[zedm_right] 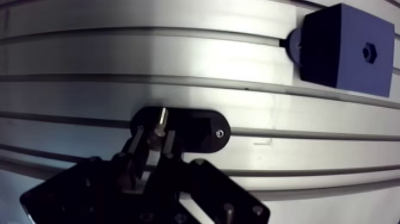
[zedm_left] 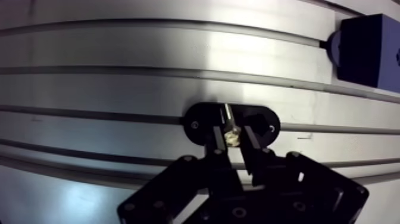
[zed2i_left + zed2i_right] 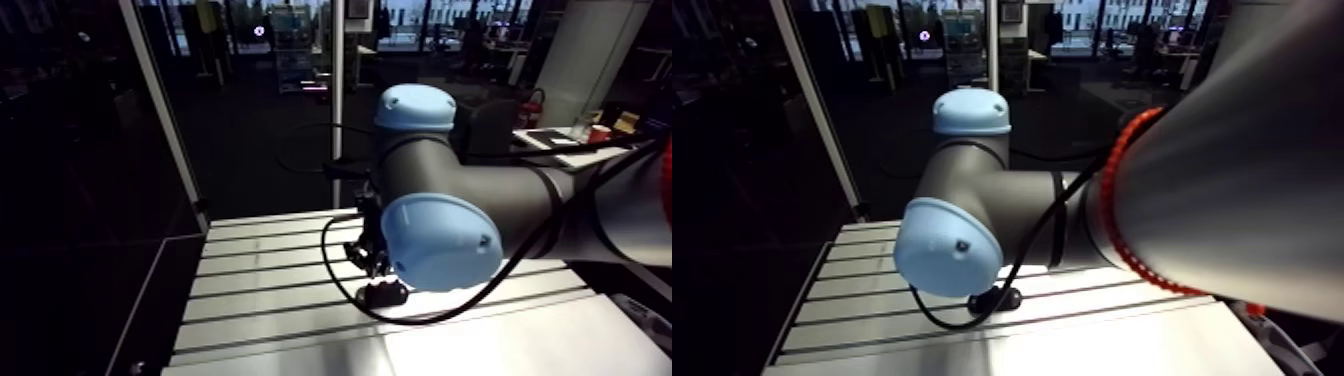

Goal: Pick up the M10 bolt and insert it into the hex recess until seated.

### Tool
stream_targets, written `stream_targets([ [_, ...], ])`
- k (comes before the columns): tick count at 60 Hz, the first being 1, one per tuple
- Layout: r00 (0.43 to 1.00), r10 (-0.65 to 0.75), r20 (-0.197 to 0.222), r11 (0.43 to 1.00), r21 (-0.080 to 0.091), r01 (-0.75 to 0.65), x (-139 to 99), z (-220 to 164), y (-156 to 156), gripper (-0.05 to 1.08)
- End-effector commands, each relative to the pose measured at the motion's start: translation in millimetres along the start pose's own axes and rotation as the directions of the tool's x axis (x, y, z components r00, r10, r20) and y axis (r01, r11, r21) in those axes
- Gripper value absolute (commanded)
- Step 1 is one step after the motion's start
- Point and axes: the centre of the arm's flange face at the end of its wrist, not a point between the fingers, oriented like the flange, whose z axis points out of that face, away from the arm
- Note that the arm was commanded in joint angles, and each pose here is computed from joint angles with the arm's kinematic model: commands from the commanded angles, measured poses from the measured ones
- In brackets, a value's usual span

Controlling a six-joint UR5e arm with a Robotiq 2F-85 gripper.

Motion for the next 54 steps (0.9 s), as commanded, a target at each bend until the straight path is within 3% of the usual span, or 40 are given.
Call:
stream_targets([
  [1, 1.0, -0.006, -0.03, 1.0, 0.004, 0.006, 24.0, -31.1, 4.4, 0.78],
  [11, 0.996, -0.085, -0.04, 0.996, 0.022, 0.086, 57.6, -67.7, 12.8, 0.79],
  [21, 0.985, -0.166, -0.038, 0.986, 0.011, 0.166, 88.8, -104.9, 41.3, 0.79],
  [25, 0.975, -0.223, -0.02, 0.975, 0.017, 0.223, 98.1, -114.6, 54.4, 0.8],
  [29, 0.944, -0.329, 0.019, 0.944, 0.038, 0.328, 106.2, -118.6, 80.5, 0.8],
  [37, 0.911, -0.411, 0.036, 0.911, 0.05, 0.409, 112.4, -130.8, 123.9, 0.79],
  [44, 0.891, -0.449, 0.07, 0.893, 0.064, 0.446, 125.9, -138.4, 141.3, 0.79],
  [49, 0.881, -0.463, 0.095, 0.886, 0.063, 0.459, 129.8, -141.1, 148.2, 0.79],
  [54, 0.86, -0.494, 0.127, 0.869, 0.051, 0.492, 134.1, -138.3, 159.5, 0.79],
])
